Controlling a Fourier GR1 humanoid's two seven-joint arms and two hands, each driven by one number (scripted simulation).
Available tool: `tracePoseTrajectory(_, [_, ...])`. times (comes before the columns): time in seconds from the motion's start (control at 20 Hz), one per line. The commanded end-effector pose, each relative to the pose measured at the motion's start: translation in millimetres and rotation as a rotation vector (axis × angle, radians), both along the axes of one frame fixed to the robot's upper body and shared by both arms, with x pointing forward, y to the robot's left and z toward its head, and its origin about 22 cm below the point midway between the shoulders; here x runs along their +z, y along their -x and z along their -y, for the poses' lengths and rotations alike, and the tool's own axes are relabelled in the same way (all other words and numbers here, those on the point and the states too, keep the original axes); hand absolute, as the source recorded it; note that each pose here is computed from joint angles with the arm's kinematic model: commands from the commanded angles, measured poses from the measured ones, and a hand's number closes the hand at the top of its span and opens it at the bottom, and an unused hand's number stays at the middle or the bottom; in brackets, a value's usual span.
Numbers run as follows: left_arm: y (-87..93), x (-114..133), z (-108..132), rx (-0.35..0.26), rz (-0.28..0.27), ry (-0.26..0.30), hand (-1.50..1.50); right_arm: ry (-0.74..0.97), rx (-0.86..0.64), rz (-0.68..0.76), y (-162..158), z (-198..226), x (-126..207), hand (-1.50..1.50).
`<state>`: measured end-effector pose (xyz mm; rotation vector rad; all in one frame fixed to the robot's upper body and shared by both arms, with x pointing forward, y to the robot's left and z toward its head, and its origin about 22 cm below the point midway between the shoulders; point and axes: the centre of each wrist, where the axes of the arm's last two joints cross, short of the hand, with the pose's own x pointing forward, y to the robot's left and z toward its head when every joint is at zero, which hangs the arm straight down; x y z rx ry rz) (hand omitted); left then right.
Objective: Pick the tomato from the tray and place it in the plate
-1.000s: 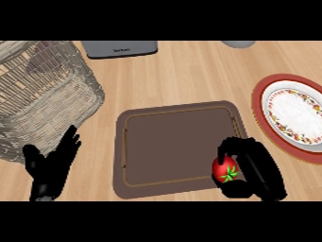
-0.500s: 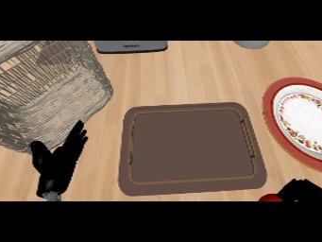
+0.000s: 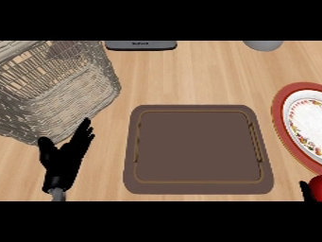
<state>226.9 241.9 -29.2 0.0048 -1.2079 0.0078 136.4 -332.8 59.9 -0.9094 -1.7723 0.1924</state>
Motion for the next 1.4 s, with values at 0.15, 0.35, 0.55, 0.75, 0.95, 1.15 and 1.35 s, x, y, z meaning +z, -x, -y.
tracePoseTrajectory(0.15, [-4.6,8.1,0.4,-0.002,-0.004,-0.022,0.00,-0.001,-0.169,0.080,-62.5,81.6,-5.2,1.50])
tracePoseTrajectory(0.35, [0.5,-10.6,-3.0,-0.014,-0.031,0.003,0.00,-0.022,-0.158,0.079,-93.0,112.5,-17.3,1.50])
tracePoseTrajectory(0.55, [-25.8,12.9,4.2,-0.018,-0.008,-0.010,0.00,-0.012,-0.152,0.089,-137.0,125.7,-15.6,1.50])
tracePoseTrajectory(0.75, [-13.4,-0.4,17.7,-0.041,-0.009,-0.003,0.00,0.001,-0.154,0.066,-149.7,152.7,-23.4,1.50])
tracePoseTrajectory(0.95, [-10.9,-5.0,8.7,-0.044,0.007,-0.011,0.00,0.134,-0.222,-0.288,-136.6,166.8,-30.1,-1.50])
tracePoseTrajectory(1.15, [-15.8,2.5,15.4,-0.050,0.008,-0.008,0.00,0.090,-0.087,-0.401,-161.4,148.7,-45.2,-1.50])
tracePoseTrajectory(1.35, [-14.9,5.7,11.3,-0.068,-0.008,-0.006,0.00,-0.021,0.010,-0.302,-161.0,160.0,-44.6,-1.50])
